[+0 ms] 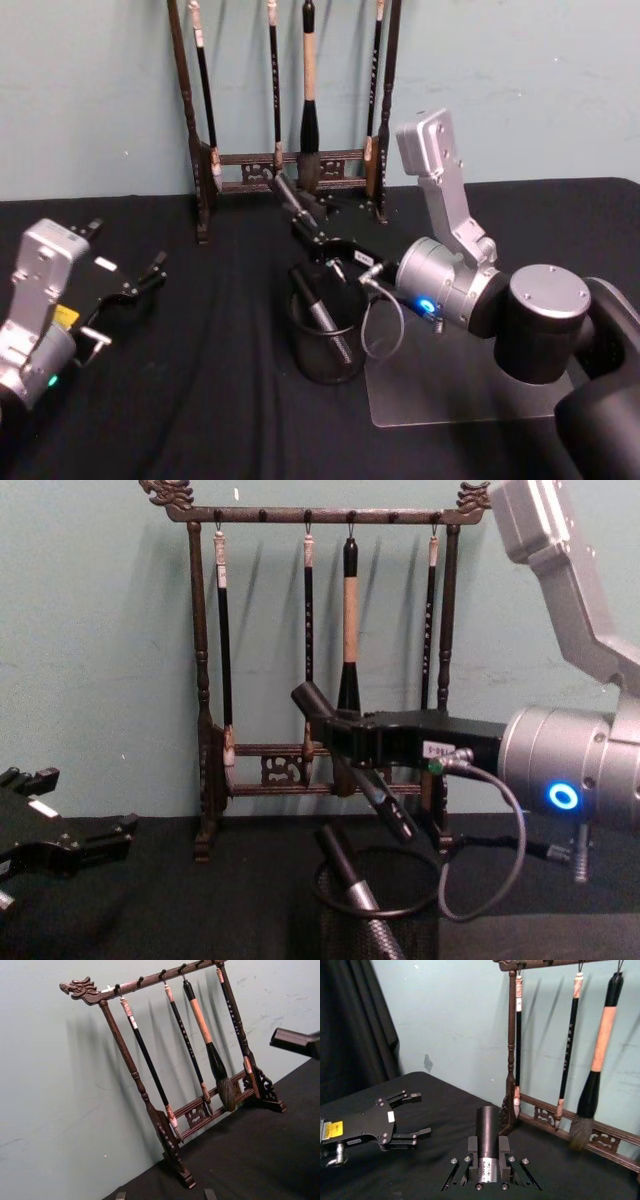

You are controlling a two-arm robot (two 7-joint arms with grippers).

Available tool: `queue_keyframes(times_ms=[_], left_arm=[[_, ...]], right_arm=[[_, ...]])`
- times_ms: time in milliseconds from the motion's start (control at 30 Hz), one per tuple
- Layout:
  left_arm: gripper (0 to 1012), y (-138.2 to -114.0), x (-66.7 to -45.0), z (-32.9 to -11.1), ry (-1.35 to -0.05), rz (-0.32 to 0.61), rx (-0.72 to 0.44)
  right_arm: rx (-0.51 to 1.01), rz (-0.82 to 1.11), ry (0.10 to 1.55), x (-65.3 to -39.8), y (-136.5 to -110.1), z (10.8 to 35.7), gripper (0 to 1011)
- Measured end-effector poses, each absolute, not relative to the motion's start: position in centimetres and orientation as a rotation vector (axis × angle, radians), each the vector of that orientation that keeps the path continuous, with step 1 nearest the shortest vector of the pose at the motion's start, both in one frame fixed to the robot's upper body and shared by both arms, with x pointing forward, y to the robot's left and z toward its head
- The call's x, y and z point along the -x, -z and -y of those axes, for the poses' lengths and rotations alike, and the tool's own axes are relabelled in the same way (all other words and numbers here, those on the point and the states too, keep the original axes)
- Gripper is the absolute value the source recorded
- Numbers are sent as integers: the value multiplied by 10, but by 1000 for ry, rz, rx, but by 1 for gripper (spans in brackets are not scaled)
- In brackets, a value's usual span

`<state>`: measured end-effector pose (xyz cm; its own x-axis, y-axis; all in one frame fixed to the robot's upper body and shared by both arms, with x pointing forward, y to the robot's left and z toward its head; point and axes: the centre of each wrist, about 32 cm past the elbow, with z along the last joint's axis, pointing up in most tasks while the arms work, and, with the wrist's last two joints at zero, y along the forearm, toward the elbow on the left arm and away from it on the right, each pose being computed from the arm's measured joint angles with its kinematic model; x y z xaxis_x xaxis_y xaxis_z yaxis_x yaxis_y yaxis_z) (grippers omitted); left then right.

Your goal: Pick up the water-based marker from the table and place it into the pen holder.

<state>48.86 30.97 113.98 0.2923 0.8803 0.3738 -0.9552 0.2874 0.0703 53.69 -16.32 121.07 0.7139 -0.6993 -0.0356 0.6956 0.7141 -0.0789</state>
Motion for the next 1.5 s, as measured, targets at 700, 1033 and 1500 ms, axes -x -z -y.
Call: queue_keyframes(times_ms=[700, 1033, 1500], left_arm=[[1009, -1140, -489, -310, -1248, 285, -304], [1009, -1140, -489, -310, -1248, 285, -304], [1009, -1140, -489, -310, -1248, 285, -304]], right_arm=[[74, -87, 764, -539, -1204, 161, 241], [74, -87, 765, -538, -1204, 161, 239], [74, -85, 766, -538, -1204, 162, 621]])
